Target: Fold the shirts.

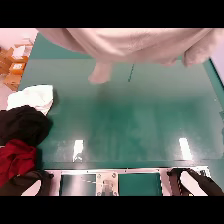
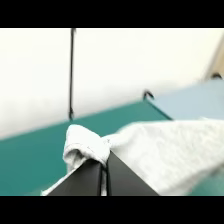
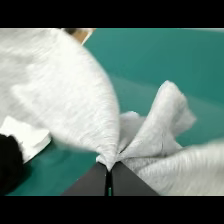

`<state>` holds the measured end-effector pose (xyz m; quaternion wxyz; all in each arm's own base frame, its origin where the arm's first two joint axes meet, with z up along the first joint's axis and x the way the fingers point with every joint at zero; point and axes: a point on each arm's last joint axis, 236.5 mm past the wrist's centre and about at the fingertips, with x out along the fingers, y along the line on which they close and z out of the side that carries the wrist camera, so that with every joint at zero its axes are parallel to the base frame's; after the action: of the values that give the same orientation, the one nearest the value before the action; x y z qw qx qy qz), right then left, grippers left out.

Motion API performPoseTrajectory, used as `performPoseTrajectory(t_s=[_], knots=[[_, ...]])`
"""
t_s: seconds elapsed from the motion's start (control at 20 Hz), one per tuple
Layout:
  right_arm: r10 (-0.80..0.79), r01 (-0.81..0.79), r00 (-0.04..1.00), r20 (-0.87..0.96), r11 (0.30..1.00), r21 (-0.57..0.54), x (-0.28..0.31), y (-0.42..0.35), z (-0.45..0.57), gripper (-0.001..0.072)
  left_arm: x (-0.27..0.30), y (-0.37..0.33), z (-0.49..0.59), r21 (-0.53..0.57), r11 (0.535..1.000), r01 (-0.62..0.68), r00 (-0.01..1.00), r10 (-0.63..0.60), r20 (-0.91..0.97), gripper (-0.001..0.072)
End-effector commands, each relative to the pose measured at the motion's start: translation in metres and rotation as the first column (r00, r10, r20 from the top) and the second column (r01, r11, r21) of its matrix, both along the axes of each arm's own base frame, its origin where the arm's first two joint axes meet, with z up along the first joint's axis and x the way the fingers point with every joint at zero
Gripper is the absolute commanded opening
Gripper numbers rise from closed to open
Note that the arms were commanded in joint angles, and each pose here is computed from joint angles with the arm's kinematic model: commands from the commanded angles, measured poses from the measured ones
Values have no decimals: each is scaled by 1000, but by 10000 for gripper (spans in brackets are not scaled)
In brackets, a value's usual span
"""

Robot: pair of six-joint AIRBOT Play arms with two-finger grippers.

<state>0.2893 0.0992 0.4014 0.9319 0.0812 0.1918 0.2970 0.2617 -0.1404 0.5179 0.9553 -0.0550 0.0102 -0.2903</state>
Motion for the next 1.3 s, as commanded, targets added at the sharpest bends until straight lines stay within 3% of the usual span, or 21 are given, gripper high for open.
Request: performPoseTrajectory(t_s=[0.0,0.15,0.35,0.45,0.7,0.9,1.0,1.1,1.25], knots=[[-108,129,973,202,987,-94,-46,-5,46,13,-59,38,32,14,990,-140,983,137,120,20],[-144,167,973,180,979,-118,-42,-15,35,13,-38,63,-15,107,963,-246,967,251,-45,20],[-149,147,988,-38,988,-41,14,-30,-38,14,21,56,-123,218,955,-200,913,262,-313,20],[-117,119,969,-216,993,-2,48,-31,-111,14,55,42,-201,219,964,-150,859,237,-454,21],[-84,151,779,-621,987,56,104,-7,-335,14,96,16,-409,99,986,-135,723,166,-671,21],[-56,193,596,-801,978,75,121,7,-447,16,88,28,-508,138,973,-184,599,222,-769,21],[-48,218,566,-823,971,94,131,0,-458,111,89,29,-514,148,973,-179,594,227,-772,21],[-34,224,577,-816,967,119,138,-19,-437,272,92,30,-513,152,972,-181,606,232,-761,21],[-19,250,571,-821,956,151,127,-64,-398,294,90,29,-514,160,973,-168,605,230,-763,21]])
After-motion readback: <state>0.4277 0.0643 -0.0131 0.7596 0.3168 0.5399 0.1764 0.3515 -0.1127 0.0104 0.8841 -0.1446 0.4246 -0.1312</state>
